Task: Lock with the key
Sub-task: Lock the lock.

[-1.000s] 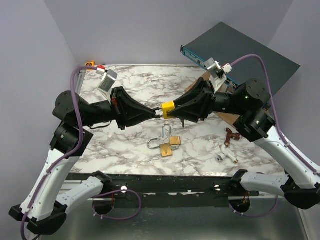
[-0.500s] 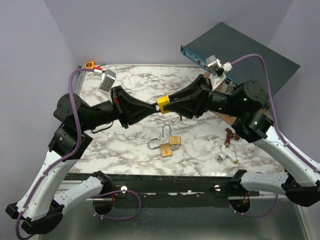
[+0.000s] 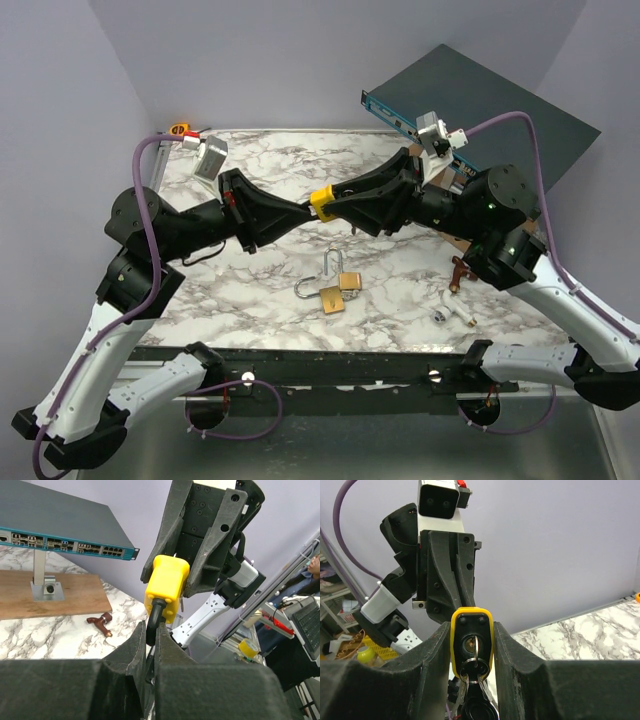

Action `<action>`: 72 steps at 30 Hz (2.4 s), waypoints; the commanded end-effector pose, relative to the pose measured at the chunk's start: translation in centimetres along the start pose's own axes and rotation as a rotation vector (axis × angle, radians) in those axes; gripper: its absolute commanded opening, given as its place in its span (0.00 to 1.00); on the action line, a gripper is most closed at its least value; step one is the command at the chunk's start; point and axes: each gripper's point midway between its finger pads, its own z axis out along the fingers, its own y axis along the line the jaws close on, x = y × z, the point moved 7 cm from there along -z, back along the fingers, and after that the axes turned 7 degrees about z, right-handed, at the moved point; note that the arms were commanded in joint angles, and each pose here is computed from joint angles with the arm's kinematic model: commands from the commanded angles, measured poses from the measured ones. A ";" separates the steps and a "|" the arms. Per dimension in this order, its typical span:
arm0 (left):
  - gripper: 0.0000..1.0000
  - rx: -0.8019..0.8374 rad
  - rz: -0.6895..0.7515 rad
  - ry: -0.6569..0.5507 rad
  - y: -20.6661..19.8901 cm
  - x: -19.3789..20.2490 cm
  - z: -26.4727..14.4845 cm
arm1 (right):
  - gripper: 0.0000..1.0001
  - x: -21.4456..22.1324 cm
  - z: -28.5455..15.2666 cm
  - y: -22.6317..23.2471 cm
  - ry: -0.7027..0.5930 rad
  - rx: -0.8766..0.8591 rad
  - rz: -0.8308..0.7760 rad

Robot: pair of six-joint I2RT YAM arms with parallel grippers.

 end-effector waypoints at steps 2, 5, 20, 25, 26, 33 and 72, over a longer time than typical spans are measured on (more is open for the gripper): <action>0.00 0.118 0.024 -0.104 -1.2 -2.6 0.9 | 0.01 7.4 0.7 -1.3 0.269 0.010 0.117; 0.00 0.184 0.040 -0.118 -1.8 -3.1 1.1 | 0.01 8.0 0.8 -1.6 0.281 0.011 0.128; 0.00 0.285 0.008 -0.064 -2.6 -2.6 1.6 | 0.01 9.3 1.7 -2.0 0.309 0.010 0.136; 0.00 0.300 0.000 -0.077 -2.7 -3.2 2.0 | 0.01 10.2 1.9 -1.9 0.336 0.022 0.129; 0.00 0.298 -0.002 -0.078 -2.6 -3.3 2.1 | 0.01 10.4 2.0 -1.8 0.339 0.024 0.128; 0.00 0.302 -0.020 -0.071 -2.7 -4.1 2.8 | 0.01 11.2 2.1 -1.7 0.360 0.041 0.118; 0.00 0.217 0.060 -0.037 -1.6 -4.4 1.7 | 0.14 10.0 1.1 -0.6 0.333 0.176 -0.007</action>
